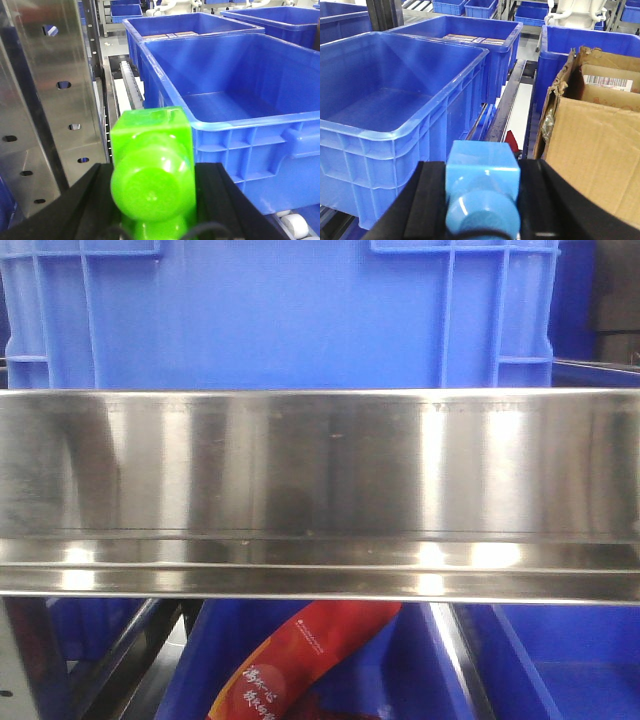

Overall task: Grab block from conveyor and place in blue bin
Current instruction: 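Move both grippers with their blocks over the blue bins, then open both grippers to drop the blocks into the blue bins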

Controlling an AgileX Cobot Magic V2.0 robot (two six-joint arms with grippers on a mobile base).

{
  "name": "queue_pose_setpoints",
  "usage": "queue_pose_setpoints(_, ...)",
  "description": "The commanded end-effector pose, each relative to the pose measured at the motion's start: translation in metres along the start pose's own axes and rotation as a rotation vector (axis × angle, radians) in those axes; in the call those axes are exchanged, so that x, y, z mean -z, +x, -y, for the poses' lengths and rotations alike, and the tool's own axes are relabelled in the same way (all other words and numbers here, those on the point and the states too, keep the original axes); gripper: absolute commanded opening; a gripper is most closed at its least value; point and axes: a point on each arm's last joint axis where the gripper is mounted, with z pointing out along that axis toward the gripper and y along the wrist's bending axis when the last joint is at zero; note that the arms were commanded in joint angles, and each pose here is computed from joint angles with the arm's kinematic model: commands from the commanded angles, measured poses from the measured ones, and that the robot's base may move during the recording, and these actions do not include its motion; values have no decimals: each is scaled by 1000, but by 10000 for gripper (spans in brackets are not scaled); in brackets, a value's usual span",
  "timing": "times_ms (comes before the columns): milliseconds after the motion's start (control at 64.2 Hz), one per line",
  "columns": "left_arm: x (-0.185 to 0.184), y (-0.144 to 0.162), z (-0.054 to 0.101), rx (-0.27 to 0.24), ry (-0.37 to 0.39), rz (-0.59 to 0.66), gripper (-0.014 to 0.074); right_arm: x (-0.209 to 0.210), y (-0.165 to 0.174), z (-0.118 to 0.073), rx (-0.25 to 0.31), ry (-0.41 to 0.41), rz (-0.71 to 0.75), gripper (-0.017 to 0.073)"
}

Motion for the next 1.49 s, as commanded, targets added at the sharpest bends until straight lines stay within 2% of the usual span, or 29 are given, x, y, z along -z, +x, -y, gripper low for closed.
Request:
queue_pose_setpoints(0,2,-2,1,5,6,26,-111,3,-4,0,10,5,36,-153)
queue_pose_setpoints(654,2,-2,1,5,6,26,-111,3,-4,0,10,5,36,-153)
queue_pose_setpoints(857,2,-7,0,5,5,68,-111,5,-9,0,7,3,62,-153)
queue_pose_setpoints(903,1,-12,0,-6,5,78,-111,3,-15,-1,-3,-8,70,-153)
queue_pose_setpoints(950,-2,-18,0,-53,5,81,-111,0,-21,-1,-1,-20,78,-153)
queue_pose_setpoints(1012,-4,-33,2,-79,28,98,-111,-7,-34,-4,3,-61,89,-153)
queue_pose_setpoints(1152,-21,-73,15,-98,131,106,-111,-31,-64,-12,-4,-156,87,-153)
queue_pose_setpoints(1308,-57,-112,41,-133,253,24,-111,-65,-94,-24,14,-239,70,-153)
queue_pose_setpoints(1479,-117,-129,70,-161,308,-86,-111,-118,-111,-49,34,-331,10,-153)
